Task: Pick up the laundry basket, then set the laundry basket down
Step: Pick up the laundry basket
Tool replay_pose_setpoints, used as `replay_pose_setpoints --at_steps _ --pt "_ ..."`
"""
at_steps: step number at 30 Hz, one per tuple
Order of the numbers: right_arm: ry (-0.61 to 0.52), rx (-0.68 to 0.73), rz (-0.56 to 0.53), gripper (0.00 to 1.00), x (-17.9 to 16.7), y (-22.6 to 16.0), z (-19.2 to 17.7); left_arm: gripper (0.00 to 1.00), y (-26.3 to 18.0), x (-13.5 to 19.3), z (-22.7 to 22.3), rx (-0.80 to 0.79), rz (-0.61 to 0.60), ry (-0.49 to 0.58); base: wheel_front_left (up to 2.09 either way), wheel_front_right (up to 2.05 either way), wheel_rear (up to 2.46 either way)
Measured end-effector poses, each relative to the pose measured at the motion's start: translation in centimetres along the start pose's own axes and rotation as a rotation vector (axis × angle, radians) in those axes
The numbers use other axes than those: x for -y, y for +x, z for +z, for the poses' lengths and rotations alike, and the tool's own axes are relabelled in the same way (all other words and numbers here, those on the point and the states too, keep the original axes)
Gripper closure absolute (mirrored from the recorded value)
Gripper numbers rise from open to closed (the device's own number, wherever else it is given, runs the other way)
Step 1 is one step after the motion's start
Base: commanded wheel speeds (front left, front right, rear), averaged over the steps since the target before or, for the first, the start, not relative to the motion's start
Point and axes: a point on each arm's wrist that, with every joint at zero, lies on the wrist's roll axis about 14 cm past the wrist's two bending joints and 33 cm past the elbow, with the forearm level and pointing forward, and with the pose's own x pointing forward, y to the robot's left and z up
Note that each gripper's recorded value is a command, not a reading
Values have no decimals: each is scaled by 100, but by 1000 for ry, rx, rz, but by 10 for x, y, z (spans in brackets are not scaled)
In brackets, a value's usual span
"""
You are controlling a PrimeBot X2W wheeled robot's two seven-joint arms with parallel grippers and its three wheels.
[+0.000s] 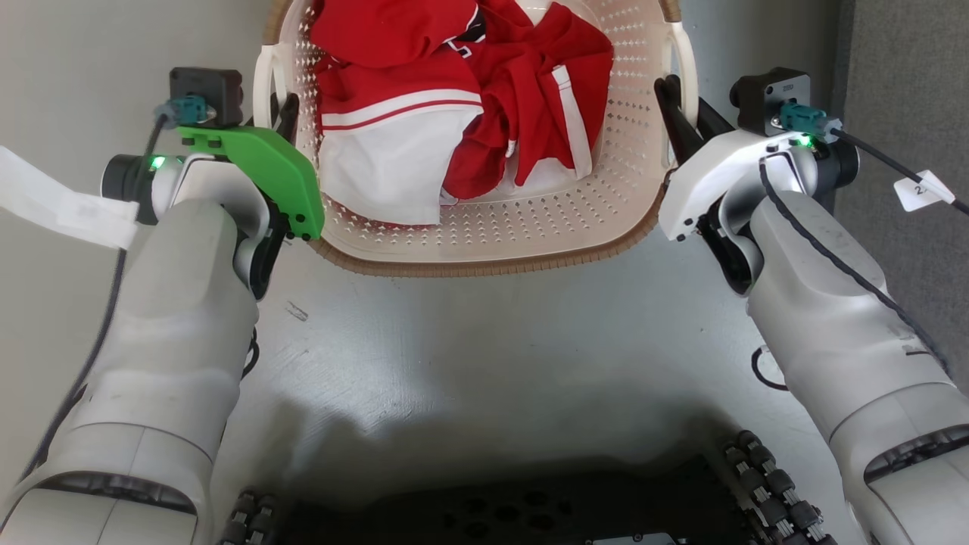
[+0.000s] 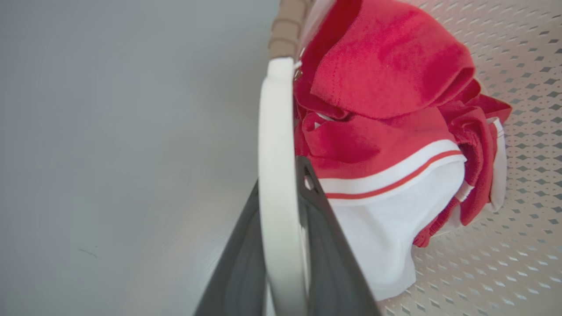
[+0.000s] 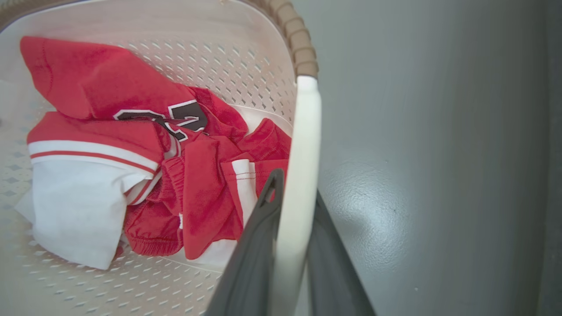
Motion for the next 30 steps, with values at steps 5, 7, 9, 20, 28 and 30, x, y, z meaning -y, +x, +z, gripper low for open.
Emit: replay_pose_setpoints --at_steps 5,7,9,20,28,30 --pt "1 5 0 100 1 2 4 100 0 -1 -1 -9 3 -5 0 0 0" --pt "1 5 5 100 1 2 5 100 0 -2 -2 -15 5 -2 0 0 0" --pt "0 1 5 100 0 1 5 100 -2 -1 -2 -20 8 -5 0 0 0" --pt "11 18 2 100 -4 -11 20 100 -17 3 2 -35 16 -14 0 0 0" --pt "11 39 -2 100 -9 -28 36 100 -36 10 15 -30 20 -24 0 0 0" --pt "11 44 -3 100 -10 -34 40 100 -42 13 16 -37 23 -30 0 0 0"
